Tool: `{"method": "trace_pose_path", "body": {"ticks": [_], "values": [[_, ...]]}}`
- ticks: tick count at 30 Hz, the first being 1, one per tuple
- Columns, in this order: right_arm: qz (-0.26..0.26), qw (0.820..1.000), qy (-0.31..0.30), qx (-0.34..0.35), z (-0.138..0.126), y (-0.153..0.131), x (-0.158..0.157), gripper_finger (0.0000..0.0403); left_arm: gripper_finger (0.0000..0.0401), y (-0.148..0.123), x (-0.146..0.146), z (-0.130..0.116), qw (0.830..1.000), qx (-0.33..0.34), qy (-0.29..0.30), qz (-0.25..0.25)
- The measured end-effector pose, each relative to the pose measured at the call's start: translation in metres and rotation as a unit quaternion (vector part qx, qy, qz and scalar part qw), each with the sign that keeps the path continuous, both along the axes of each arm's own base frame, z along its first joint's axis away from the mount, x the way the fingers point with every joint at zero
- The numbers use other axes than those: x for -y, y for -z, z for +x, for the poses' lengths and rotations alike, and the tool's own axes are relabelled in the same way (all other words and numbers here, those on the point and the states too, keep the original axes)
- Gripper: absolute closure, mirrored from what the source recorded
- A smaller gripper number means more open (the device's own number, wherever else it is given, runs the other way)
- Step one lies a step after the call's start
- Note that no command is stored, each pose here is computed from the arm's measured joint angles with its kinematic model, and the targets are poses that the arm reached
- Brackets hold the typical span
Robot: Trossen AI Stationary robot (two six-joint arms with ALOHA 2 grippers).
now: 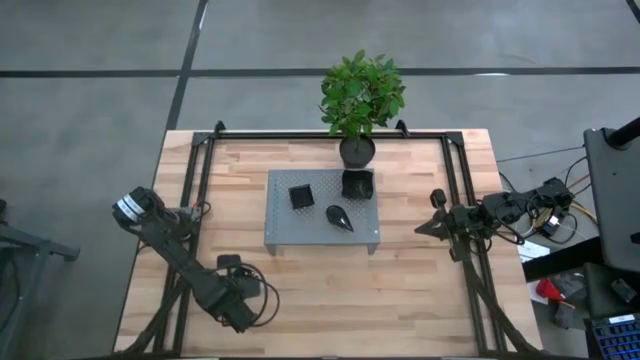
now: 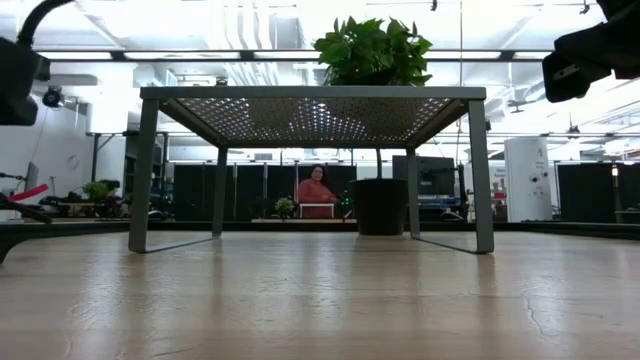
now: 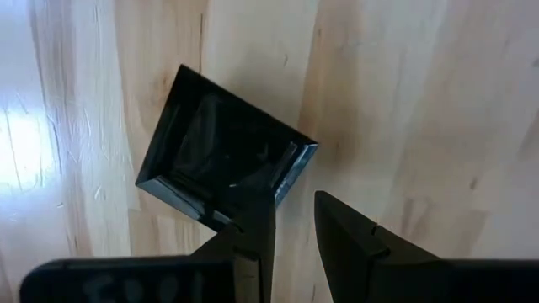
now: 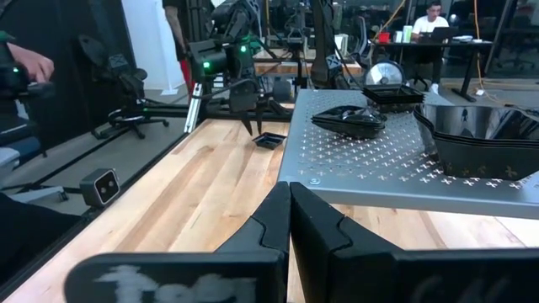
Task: Pick & Place Mini shaped plates
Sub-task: Stack the black square plate on the black square plates on the shelf
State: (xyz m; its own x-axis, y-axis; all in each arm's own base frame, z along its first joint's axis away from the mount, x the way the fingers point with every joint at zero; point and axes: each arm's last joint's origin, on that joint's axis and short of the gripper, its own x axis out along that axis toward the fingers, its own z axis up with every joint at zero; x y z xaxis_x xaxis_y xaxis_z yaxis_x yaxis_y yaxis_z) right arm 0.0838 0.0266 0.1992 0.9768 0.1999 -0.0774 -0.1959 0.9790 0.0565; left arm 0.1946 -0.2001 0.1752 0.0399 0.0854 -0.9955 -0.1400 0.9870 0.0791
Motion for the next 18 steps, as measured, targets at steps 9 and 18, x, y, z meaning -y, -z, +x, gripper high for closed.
{"method": "trace_pose_path", "body": {"ticks": [9, 18], "values": [[0.0, 1.0, 0.0, 0.0, 0.0, 0.0, 0.0, 0.0394, 0.0321, 0.012, -0.005, -0.005, 1.0, -0.005, -0.001, 0.006], [0.0, 1.0, 0.0, 0.0, 0.0, 0.0, 0.0, 0.0394, 0.0324, 0.014, -0.005, -0.004, 1.0, 0.001, -0.003, 0.001]]}}
